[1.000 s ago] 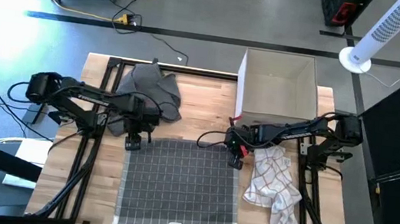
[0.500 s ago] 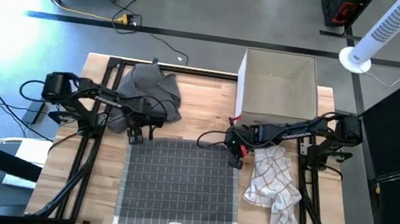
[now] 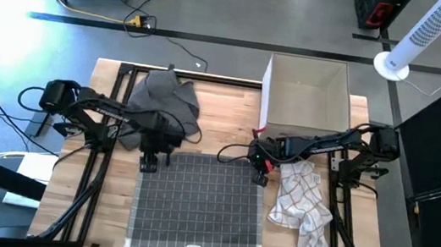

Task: Fold towel
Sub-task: Fold the gray checkered towel

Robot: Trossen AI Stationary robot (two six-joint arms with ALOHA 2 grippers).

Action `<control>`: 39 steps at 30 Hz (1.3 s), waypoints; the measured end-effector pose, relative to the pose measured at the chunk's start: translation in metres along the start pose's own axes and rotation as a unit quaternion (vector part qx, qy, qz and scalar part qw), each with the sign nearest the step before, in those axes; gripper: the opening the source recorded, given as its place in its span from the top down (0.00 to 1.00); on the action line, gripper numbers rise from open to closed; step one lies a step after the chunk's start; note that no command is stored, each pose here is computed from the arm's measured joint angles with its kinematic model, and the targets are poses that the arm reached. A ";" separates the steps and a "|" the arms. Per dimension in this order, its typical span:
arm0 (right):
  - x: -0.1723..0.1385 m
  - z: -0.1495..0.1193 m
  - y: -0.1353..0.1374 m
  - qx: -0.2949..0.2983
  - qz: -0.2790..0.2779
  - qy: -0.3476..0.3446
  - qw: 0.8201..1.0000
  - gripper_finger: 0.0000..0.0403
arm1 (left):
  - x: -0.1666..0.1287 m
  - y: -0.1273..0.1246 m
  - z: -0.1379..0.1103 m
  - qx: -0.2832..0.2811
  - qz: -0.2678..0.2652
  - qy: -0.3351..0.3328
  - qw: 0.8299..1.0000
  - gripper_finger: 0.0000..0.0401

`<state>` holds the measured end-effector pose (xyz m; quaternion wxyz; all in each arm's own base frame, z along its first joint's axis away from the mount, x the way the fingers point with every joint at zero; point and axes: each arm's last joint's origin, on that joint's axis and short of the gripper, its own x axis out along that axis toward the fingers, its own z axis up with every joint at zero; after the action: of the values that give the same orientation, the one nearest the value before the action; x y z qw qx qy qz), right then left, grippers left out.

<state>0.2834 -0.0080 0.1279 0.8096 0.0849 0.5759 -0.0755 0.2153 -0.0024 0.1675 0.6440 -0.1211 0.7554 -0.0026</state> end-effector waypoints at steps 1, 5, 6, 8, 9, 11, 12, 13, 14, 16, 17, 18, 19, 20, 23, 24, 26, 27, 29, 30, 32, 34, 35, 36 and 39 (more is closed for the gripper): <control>0.000 0.000 0.000 0.001 0.000 0.000 1.000 1.00 | 0.004 -0.002 -0.001 0.004 0.010 -0.004 1.000 0.54; 0.000 0.000 0.000 0.000 0.000 0.000 1.000 1.00 | 0.019 0.000 -0.006 -0.022 0.079 -0.011 0.997 0.54; 0.000 0.000 0.000 0.000 0.000 0.000 1.000 1.00 | 0.021 0.002 -0.008 -0.028 0.091 -0.009 0.995 0.54; 0.000 0.000 0.000 -0.001 0.001 0.000 1.000 1.00 | 0.023 0.005 -0.010 -0.037 0.099 -0.005 0.994 0.54; 0.000 0.000 0.000 -0.006 0.001 0.000 1.000 1.00 | 0.024 0.006 -0.010 -0.041 0.099 -0.002 0.994 0.54; 0.000 0.000 0.000 -0.012 0.001 0.000 1.000 1.00 | 0.026 0.007 -0.012 -0.044 0.100 0.003 0.994 0.54; 0.000 0.000 0.000 -0.012 0.001 0.000 1.000 1.00 | 0.027 0.009 -0.014 -0.047 0.101 0.008 0.994 0.54; 0.000 0.000 0.000 -0.012 0.001 0.000 1.000 1.00 | 0.027 0.010 -0.015 -0.050 0.104 0.013 0.993 0.54; 0.000 0.000 0.000 -0.011 0.002 0.000 1.000 1.00 | 0.027 0.011 -0.015 -0.053 0.108 0.018 0.993 0.54; 0.000 0.000 0.000 -0.011 0.003 0.000 1.000 1.00 | 0.022 0.014 -0.016 -0.061 0.118 0.030 0.991 0.54; 0.000 0.000 0.000 -0.011 0.003 0.000 1.000 1.00 | 0.020 0.015 -0.015 -0.064 0.117 0.030 0.991 0.54; 0.000 0.000 0.000 -0.012 0.003 0.000 1.000 1.00 | 0.017 0.016 -0.014 -0.065 0.115 0.026 0.991 0.54; 0.000 0.000 0.000 -0.012 0.003 0.000 1.000 1.00 | 0.015 0.016 -0.013 -0.061 0.110 0.021 0.992 0.54; 0.000 0.000 0.000 -0.012 0.003 0.000 1.000 1.00 | 0.013 0.016 -0.011 -0.053 0.101 0.014 0.993 0.54; 0.000 0.000 0.000 -0.012 0.003 0.000 1.000 1.00 | 0.013 0.015 -0.006 -0.008 0.078 -0.001 0.997 0.54; 0.000 0.000 0.000 -0.012 0.003 0.000 1.000 1.00 | 0.013 0.015 -0.005 0.005 0.079 -0.004 0.997 0.54; 0.000 0.000 0.000 -0.012 0.003 0.000 1.000 1.00 | 0.013 0.016 -0.003 0.016 0.082 -0.012 0.996 0.54; 0.000 0.000 0.000 -0.010 0.003 0.000 1.000 1.00 | 0.013 0.017 -0.002 0.015 0.082 -0.014 0.996 0.54; 0.000 0.000 0.000 -0.010 0.003 0.000 1.000 1.00 | 0.012 0.020 -0.001 0.009 0.081 -0.022 0.996 0.54; 0.000 0.000 0.000 -0.010 0.003 0.000 1.000 1.00 | 0.012 0.022 -0.001 0.005 0.080 -0.022 0.997 0.54; 0.000 0.000 0.000 -0.009 0.004 0.000 1.000 1.00 | 0.014 0.027 -0.002 -0.007 0.079 -0.018 0.997 0.54; 0.000 0.000 0.000 -0.009 0.004 0.000 1.000 1.00 | 0.017 0.032 -0.006 -0.022 0.076 -0.007 0.997 0.54; 0.000 0.000 0.000 -0.009 0.004 0.000 1.000 1.00 | 0.018 0.034 -0.006 -0.027 0.075 -0.006 0.997 0.54; 0.000 0.000 0.000 -0.010 0.004 0.000 1.000 1.00 | 0.017 0.035 -0.006 -0.030 0.074 -0.008 0.997 0.54; 0.000 0.000 0.000 -0.010 0.004 0.000 1.000 1.00 | 0.017 0.036 -0.005 -0.033 0.071 -0.009 0.997 0.54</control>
<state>0.2835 -0.0084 0.1280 0.8108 0.0789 0.5762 -0.0664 0.2014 0.0291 0.1465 0.6452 -0.0885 0.7557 0.0694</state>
